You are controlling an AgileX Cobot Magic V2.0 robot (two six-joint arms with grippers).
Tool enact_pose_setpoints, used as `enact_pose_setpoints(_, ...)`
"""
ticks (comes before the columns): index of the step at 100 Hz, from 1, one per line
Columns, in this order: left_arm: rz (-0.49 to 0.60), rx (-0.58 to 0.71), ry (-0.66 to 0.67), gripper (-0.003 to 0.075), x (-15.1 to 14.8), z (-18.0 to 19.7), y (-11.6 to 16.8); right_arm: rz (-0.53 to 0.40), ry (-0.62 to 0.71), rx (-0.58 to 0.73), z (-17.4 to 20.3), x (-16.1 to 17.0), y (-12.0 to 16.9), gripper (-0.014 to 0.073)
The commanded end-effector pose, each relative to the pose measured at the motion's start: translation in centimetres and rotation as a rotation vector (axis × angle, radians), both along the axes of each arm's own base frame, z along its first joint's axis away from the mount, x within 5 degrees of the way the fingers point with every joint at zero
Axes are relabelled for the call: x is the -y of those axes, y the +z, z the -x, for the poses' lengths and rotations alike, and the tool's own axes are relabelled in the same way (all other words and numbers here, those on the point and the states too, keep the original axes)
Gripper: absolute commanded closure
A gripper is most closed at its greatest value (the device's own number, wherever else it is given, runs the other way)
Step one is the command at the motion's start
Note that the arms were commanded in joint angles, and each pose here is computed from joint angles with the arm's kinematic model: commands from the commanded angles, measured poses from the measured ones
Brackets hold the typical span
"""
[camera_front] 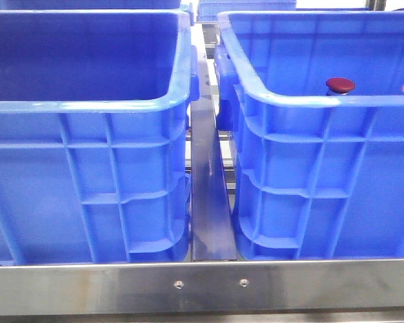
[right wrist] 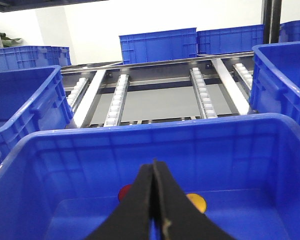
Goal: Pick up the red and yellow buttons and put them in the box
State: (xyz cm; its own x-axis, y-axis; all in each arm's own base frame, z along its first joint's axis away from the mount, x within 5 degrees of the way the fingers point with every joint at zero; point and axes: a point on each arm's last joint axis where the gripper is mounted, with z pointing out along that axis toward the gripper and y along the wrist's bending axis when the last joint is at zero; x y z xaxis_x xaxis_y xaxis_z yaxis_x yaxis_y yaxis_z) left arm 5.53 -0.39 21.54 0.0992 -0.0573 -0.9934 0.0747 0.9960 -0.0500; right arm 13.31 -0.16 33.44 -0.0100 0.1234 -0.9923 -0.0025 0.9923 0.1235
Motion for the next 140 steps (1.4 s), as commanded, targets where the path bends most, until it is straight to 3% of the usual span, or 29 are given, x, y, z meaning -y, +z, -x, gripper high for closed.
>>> enact_pose_setpoints(1, 0.010, 0.067, -0.017, 0.0739, 0.1, 0.1, -0.7, 0.009, 0.004, 0.033, 0.1, 0.0, 1.0, 0.0664)
enact_pose_setpoints(49, 0.010, 0.067, -0.017, 0.0739, 0.1, 0.1, -0.7, 0.042, -0.022, 0.018, 0.9, 0.2, 1.0, 0.0664)
enact_pose_setpoints(79, 0.010, 0.067, -0.017, 0.0739, 0.1, 0.1, -0.7, -0.001, -0.042, 0.092, 2.9, 0.2, 0.5, 0.0664)
enact_pose_setpoints(98, 0.010, 0.067, -0.017, 0.0739, 0.1, 0.1, -0.7, 0.016, -0.008, 0.244, 5.1, -0.1, -1.8, 0.0664)
enact_pose_setpoints(140, 0.010, 0.067, -0.017, 0.0739, 0.1, 0.1, -0.7, 0.013, 0.007, 0.336, 8.7, -0.3, -8.6, 0.0664)
